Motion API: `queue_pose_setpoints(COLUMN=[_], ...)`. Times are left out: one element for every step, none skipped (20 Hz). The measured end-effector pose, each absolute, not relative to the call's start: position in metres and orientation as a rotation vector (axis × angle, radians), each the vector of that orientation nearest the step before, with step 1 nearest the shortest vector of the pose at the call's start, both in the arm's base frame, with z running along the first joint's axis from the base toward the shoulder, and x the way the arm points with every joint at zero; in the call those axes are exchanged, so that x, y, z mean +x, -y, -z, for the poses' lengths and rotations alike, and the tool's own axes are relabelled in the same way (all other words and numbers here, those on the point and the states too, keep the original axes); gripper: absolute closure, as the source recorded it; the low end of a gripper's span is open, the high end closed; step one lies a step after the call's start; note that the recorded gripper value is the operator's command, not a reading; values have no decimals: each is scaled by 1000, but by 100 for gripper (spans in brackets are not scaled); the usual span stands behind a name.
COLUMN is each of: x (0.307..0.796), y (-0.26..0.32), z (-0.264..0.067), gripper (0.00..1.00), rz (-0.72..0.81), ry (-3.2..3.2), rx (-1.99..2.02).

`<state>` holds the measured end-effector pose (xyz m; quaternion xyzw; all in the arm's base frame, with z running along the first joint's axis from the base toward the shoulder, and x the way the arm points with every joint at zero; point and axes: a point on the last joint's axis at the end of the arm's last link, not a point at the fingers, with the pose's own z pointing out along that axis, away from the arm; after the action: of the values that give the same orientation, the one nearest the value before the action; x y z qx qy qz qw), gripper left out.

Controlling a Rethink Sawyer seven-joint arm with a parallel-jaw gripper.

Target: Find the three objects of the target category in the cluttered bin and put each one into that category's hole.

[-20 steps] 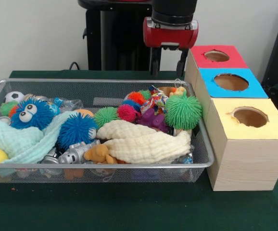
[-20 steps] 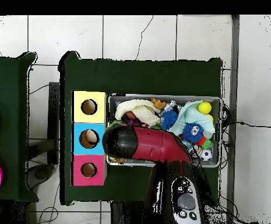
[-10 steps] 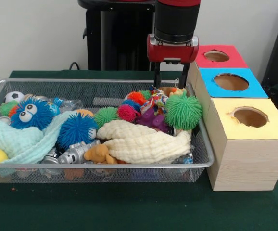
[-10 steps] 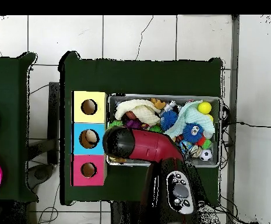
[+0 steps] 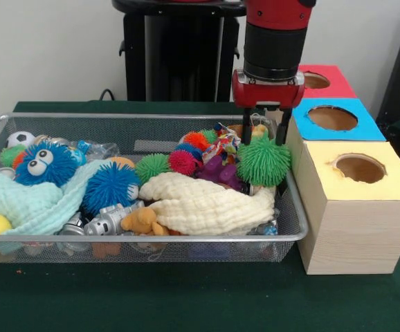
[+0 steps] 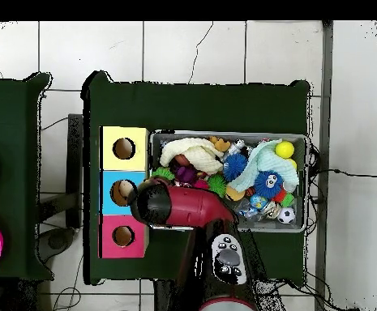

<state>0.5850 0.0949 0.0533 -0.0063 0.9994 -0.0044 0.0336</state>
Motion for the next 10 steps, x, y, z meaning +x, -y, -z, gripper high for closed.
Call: queue_pose_setpoints(x=[583,581,577,571,569,567,562,559,558,555], y=[-97,-99,-103,-107,-108,-110,-112,-112,-112,-111], z=[-51,-49,-45,-40,-39,-37,-33,-32,-31,-31], gripper=[0,0,0,0,0,0,0,0,0,0], rz=[13,12,13,15,17,19,33,42,50,64], ry=[-3077,-3080,-3090,-3103,-3108,-3113,-3126,-3130,-3133,-3137], rx=[-19,-17,-18,-18,-14,-11,2,11,19,33])
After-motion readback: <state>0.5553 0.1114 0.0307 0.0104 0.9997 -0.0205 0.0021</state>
